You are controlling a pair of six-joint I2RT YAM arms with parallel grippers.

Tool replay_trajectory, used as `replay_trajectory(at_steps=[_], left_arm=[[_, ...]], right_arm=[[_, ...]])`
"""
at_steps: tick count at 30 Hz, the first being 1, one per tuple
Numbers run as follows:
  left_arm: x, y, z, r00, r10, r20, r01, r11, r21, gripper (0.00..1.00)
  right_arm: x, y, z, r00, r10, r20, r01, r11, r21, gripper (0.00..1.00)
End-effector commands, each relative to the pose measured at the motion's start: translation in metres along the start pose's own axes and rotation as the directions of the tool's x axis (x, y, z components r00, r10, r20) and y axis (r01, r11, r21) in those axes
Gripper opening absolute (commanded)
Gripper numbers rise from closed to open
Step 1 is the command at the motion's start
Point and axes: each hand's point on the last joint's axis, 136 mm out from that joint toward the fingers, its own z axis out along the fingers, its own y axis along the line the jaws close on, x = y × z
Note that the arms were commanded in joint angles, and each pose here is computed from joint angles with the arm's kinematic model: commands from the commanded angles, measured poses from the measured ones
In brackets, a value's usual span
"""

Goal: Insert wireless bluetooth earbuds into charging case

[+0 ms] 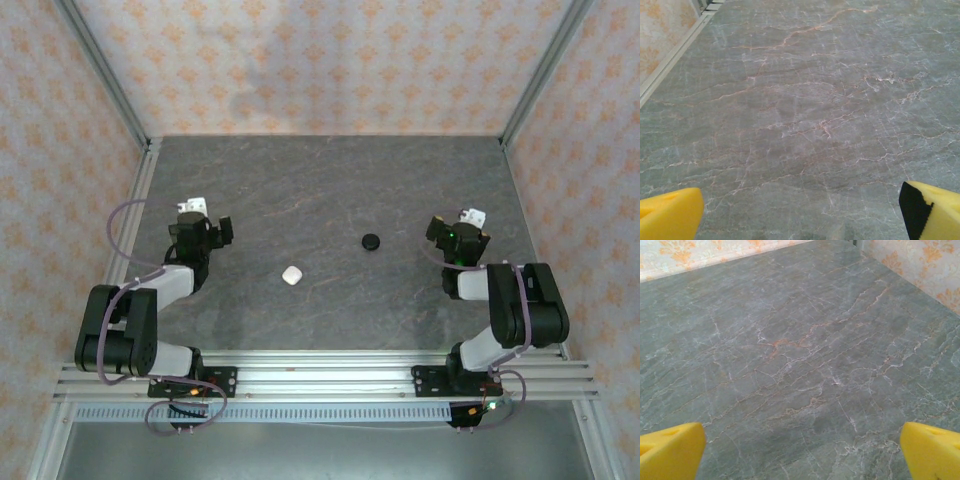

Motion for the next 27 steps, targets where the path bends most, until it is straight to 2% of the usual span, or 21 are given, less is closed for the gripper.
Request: replay_trajectory(at_steps=[1, 8, 14, 16, 17, 27], left_arm=[[-0.017, 0.010, -0.005, 0.992, -0.056, 0.115, 0.061, 0.997, -0.043, 1.00], [-0.011, -0.013, 0.013, 0.998, 0.028, 0.048, -0.029, 0.999, 0.015, 1.00], [-0.003, -0.018, 0.011, 0.997, 0.035, 0.066, -0.038, 0.998, 0.055, 1.00], [-0.002, -0.019, 0.009, 0.991, 0.027, 0.133, -0.036, 0.997, 0.068, 1.00], [0.000, -0.017, 0.009, 0.995, 0.028, 0.095, -0.033, 0.998, 0.055, 1.00], [0.000, -0.020, 0.010, 0.994, 0.048, 0.100, -0.052, 0.998, 0.041, 1.00]], right_arm=[[-0.013, 0.008, -0.001, 0.998, 0.015, 0.063, -0.012, 0.999, -0.042, 0.99], [-0.012, 0.009, -0.002, 0.998, 0.008, 0.062, -0.006, 0.999, -0.043, 0.99], [-0.012, 0.012, -0.001, 0.999, -0.004, 0.052, 0.007, 0.998, -0.060, 0.99], [-0.011, 0.012, -0.001, 0.999, -0.004, 0.050, 0.007, 0.998, -0.060, 0.99], [-0.012, 0.012, -0.001, 0.999, -0.004, 0.052, 0.007, 0.998, -0.058, 0.99], [-0.012, 0.012, -0.001, 0.999, -0.004, 0.051, 0.007, 0.998, -0.059, 0.99]])
